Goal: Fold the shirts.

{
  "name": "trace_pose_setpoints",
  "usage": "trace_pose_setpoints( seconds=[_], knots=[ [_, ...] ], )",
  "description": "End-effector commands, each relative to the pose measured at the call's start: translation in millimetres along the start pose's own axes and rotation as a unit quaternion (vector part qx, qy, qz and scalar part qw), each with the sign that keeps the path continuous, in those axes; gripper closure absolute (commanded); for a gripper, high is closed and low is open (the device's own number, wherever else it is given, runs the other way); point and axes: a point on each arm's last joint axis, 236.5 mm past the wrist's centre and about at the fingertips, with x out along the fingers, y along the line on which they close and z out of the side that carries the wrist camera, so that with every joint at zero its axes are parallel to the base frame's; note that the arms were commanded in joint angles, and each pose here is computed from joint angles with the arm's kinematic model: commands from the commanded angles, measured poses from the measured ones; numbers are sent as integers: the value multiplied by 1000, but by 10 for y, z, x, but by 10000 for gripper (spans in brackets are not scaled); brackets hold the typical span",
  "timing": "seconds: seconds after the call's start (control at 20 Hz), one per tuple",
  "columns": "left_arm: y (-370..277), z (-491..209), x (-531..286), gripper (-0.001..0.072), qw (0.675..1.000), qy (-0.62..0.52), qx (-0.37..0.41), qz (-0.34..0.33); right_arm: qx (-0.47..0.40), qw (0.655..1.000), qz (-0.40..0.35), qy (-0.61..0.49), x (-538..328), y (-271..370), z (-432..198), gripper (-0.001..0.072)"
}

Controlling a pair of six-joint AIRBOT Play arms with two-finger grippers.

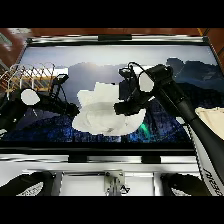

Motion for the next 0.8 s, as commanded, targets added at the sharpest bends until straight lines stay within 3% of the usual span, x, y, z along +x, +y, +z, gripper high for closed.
trace_pose_setpoints(
  seconds=[0.0, 0.05, 0.3, 0.45, 0.55, 0.65, 0.75],
  knots=[
    [51, 92, -130, 341, 1000, -5, -1, 5, 7, 1000, 3, 2, 9, 22, -9, 624],
    [94, 168, -254, 242, 1000, -11, -4, 8, 7, 1000, 5, 3, 9, 28, -11, 624],
    [864, 464, -1354, 236, 992, -61, -12, 109, 7, 1000, 6, 3, 9, 35, -13, 624],
    [1641, 218, -1961, 236, 969, -96, -105, 204, 7, 1000, 6, 3, 9, 35, -11, 624],
    [2022, -78, -2035, 235, 954, -99, -183, 216, 7, 1000, 6, 1, 9, 37, -2, 624],
    [2248, -219, -1904, 179, 944, -119, -234, 198, 7, 1000, 7, -3, 9, 40, 17, 624],
    [2437, -369, -1663, 180, 950, -102, -213, 205, 7, 1000, 7, -2, 9, 41, 12, 624]
  ],
)
